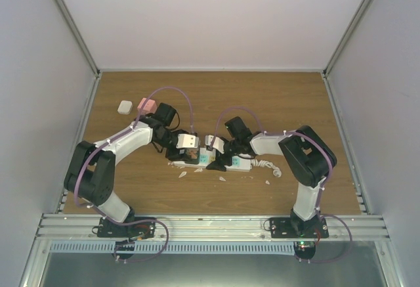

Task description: Pull the plug off the socket

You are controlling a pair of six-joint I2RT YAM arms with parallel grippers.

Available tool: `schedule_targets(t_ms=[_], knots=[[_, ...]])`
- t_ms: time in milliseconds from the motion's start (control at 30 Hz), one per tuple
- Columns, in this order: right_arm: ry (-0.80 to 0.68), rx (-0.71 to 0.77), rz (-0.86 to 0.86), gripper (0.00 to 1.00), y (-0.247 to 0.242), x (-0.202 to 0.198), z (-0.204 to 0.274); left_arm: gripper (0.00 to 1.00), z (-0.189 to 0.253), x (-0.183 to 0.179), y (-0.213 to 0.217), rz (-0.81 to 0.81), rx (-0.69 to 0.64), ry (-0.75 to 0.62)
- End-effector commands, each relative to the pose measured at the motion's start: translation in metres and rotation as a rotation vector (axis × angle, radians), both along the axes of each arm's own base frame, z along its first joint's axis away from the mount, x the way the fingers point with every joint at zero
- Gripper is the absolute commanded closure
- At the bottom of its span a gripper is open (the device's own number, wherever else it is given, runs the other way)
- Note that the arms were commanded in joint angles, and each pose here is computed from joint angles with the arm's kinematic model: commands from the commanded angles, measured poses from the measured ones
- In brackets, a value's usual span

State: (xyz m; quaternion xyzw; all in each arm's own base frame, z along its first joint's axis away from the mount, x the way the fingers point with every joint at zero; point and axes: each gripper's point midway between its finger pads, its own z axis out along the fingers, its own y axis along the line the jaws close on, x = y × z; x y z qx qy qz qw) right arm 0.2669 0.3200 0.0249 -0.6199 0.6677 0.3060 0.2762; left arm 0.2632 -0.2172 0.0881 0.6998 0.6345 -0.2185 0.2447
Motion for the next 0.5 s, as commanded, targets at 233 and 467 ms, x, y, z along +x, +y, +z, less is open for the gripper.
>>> schedule_targets(t_ms=[233,467], knots=[[-0.06,0.028,0.035,0.28,0.0041,-0.0035,0.013,0.22,-0.0006,-0.0008,-0.0094,-0.006,-0.025,-0.016],[-0.059,0.032,0.04,0.42,0.0042,-0.0046,0.0132,0.22,-0.0095,-0.0042,-0.0084,-0.005,0.0,-0.034]])
